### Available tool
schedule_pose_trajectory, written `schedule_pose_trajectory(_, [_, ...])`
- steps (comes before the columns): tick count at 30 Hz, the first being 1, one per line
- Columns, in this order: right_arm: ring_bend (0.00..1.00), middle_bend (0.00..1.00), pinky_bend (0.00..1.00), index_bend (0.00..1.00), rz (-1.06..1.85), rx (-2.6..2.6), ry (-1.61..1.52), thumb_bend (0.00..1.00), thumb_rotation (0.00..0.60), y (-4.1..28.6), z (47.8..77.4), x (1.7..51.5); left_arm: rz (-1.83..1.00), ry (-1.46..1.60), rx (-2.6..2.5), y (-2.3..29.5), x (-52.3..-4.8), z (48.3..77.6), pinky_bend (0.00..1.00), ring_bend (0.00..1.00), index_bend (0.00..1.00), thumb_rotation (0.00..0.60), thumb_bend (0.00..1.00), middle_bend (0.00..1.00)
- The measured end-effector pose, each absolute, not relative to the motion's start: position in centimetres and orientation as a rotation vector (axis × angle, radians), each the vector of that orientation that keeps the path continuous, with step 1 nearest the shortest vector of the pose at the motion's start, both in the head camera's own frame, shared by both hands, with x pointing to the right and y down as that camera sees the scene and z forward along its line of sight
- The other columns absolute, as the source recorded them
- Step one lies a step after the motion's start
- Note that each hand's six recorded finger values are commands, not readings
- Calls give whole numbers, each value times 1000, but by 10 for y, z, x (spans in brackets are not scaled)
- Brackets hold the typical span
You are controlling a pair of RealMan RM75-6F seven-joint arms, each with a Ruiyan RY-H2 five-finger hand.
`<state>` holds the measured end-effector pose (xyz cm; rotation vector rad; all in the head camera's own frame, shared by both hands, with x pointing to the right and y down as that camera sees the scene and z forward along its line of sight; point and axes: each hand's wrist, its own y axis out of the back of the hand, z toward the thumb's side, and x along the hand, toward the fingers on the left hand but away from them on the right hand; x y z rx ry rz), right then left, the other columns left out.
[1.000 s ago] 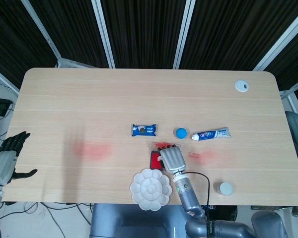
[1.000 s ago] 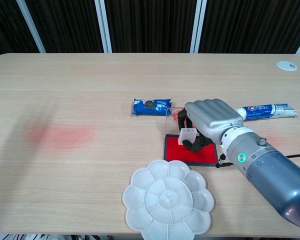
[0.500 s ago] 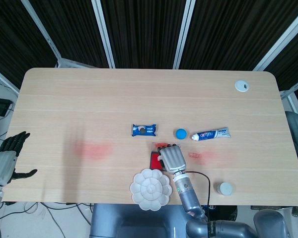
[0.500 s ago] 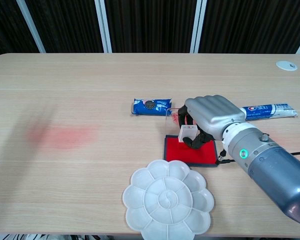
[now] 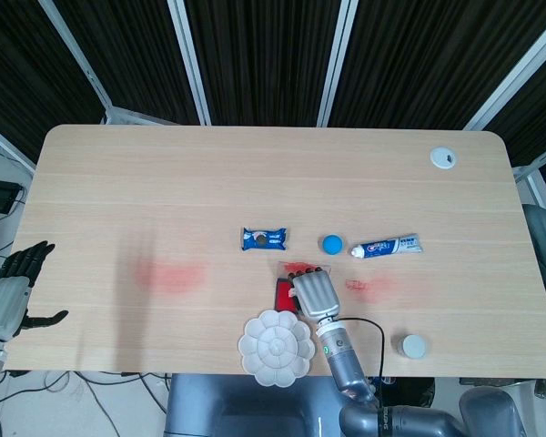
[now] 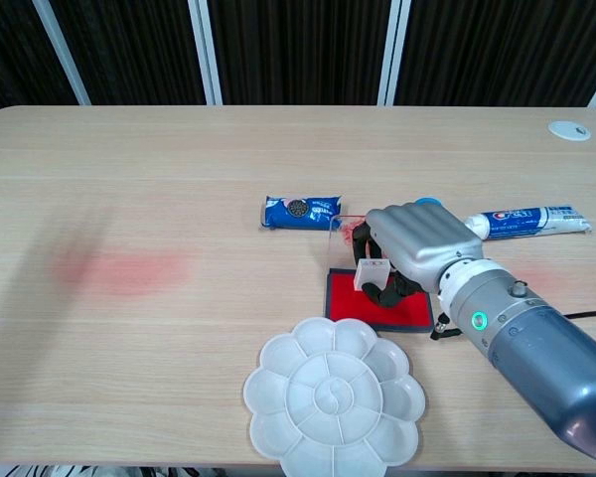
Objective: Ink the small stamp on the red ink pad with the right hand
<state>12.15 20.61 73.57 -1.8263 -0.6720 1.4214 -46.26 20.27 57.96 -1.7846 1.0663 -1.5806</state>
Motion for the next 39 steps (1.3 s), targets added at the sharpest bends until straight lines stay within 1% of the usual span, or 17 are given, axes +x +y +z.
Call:
schedule_pose_trajectory(13, [497, 620, 502, 749, 1406, -1835, -686, 644, 600, 205, 731, 120, -1581, 1067, -1784, 203, -463, 579, 0, 0, 0, 600, 0, 0])
schedule_pose_trajectory(22, [496, 619, 501, 749, 1363, -1812, -721, 644, 600, 191, 711, 122, -1582, 1062, -1778, 204, -463, 580, 0, 0, 0, 600, 0, 0])
schedule_pose_trajectory(32, [496, 616, 501, 748, 1382, -1735, -734, 644, 600, 181, 687, 170, -1580, 1054, -1768, 205, -462, 580, 0, 0, 0, 600, 0, 0])
schedule_pose_trajectory(39, [496, 612, 501, 748, 1426, -1714, -749, 643, 600, 182, 683, 203, -1579, 1072, -1767, 205, -461, 580, 0, 0, 0, 600, 0, 0])
